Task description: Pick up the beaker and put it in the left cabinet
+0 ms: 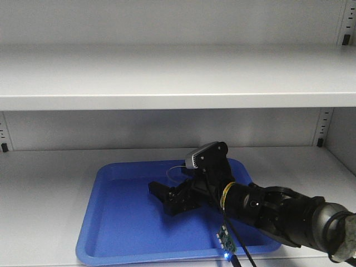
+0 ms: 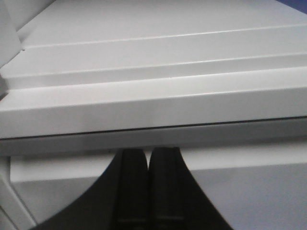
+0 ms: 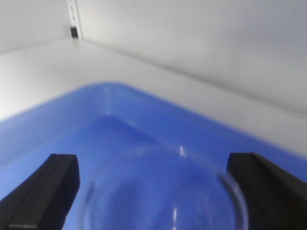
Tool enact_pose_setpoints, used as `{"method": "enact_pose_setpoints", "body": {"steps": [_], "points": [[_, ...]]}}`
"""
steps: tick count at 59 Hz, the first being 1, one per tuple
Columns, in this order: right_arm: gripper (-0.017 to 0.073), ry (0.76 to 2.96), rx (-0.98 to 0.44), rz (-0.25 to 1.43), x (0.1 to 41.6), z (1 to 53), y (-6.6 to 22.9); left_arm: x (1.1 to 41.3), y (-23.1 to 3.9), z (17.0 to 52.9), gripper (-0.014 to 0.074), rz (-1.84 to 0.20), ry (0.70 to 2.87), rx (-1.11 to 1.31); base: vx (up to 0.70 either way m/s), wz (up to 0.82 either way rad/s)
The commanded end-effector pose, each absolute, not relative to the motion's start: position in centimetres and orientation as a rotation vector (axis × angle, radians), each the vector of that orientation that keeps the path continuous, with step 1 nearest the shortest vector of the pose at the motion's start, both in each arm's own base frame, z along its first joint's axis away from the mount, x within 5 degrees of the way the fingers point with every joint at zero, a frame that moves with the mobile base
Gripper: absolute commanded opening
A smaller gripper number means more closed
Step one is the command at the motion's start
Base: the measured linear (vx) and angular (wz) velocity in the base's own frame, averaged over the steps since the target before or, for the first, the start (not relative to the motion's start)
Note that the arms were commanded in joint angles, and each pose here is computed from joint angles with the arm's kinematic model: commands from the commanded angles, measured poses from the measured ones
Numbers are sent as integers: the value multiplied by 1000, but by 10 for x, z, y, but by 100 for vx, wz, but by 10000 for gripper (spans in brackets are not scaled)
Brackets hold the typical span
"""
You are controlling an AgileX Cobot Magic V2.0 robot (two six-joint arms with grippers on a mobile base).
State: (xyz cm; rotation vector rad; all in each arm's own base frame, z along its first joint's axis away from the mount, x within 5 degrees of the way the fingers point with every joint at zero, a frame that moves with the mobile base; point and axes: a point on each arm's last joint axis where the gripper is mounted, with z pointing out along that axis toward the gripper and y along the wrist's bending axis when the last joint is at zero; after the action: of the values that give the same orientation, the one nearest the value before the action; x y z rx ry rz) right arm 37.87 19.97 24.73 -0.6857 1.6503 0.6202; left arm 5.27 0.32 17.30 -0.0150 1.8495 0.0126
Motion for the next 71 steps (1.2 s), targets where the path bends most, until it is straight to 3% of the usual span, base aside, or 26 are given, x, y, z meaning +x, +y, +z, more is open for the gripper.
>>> {"method": "enact_pose_setpoints", "body": {"steps": [1, 17, 24, 32, 40, 54, 71], "points": [[655, 1463, -682, 638, 368, 302, 197, 53, 2, 185, 4, -4, 1750, -2, 0, 0], [586, 1396, -677, 629, 356, 329, 192, 53, 2, 185, 4, -4, 1750, -2, 0, 0], [498, 1391, -675, 626, 355, 332, 191, 53, 2, 185, 4, -4, 1750, -2, 0, 0], [283, 1428, -657, 589, 354, 334, 187, 53, 2, 185, 4, -4, 1750, -2, 0, 0], [-16, 1514, -588, 536, 352, 340, 179, 53, 2, 185, 4, -4, 1750, -2, 0, 0], [-8, 1653, -455, 373, 357, 343, 146, 53, 2, 185, 4, -4, 1750, -2, 0, 0], [-2, 1726, -380, 305, 337, 327, 103, 53, 2, 185, 4, -4, 1750, -2, 0, 0]]}}
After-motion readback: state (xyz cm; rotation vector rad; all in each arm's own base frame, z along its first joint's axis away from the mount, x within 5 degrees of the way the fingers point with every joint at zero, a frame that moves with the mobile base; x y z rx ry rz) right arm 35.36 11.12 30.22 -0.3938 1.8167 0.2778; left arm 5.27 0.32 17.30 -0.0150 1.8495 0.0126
